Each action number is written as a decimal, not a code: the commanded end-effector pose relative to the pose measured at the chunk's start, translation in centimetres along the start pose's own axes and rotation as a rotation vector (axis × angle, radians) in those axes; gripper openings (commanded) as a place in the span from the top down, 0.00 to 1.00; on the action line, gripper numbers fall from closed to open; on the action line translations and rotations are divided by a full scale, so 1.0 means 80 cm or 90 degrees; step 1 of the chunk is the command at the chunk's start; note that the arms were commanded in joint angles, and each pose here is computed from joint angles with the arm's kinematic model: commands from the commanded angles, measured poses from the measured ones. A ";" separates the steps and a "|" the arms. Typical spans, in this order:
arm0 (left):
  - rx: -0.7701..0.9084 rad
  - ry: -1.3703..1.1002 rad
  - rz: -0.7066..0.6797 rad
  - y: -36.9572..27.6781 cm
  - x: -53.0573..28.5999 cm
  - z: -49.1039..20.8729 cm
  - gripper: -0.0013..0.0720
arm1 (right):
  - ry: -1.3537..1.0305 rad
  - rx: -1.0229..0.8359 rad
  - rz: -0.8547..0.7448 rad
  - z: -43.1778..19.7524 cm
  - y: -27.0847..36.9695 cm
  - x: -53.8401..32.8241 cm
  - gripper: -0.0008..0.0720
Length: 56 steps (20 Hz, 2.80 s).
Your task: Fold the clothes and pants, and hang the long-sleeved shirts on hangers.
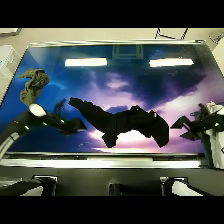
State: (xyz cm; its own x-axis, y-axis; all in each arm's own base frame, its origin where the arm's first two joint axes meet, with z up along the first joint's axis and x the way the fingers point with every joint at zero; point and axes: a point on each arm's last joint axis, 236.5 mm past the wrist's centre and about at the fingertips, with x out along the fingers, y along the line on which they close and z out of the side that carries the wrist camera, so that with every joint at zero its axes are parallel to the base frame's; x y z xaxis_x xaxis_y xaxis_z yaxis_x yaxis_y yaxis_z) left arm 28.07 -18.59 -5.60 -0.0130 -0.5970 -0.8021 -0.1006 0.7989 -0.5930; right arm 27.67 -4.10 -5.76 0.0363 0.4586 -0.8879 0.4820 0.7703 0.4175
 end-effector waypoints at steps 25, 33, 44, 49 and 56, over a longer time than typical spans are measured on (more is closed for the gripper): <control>0.213 -0.292 -0.143 -0.173 -0.011 0.040 0.95 | -0.100 -0.119 0.055 0.029 0.096 0.019 0.94; 0.424 -0.955 -0.202 -0.315 -0.584 0.004 0.95 | -0.710 -0.410 0.119 0.017 0.314 -0.430 0.94; 0.442 -1.311 -0.207 -0.339 -0.785 -0.130 0.95 | -0.940 -0.486 0.115 -0.145 0.332 -0.557 0.94; 0.457 -1.269 -0.100 -0.323 -0.760 -0.045 0.95 | -0.995 -0.415 0.172 -0.084 0.341 -0.587 0.94; 0.334 -0.738 -0.071 -0.197 -0.456 0.204 0.95 | -0.737 -0.169 0.355 0.170 0.342 -0.430 0.94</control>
State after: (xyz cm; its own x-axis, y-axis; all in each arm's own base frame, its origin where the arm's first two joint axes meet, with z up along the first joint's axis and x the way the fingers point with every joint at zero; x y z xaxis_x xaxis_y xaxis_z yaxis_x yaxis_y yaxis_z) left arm 41.88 -5.99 43.60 0.9333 -0.3399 0.1163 0.3591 0.8901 -0.2807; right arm 44.75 -4.18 40.13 0.9852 0.1254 -0.1165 -0.0547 0.8756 0.4799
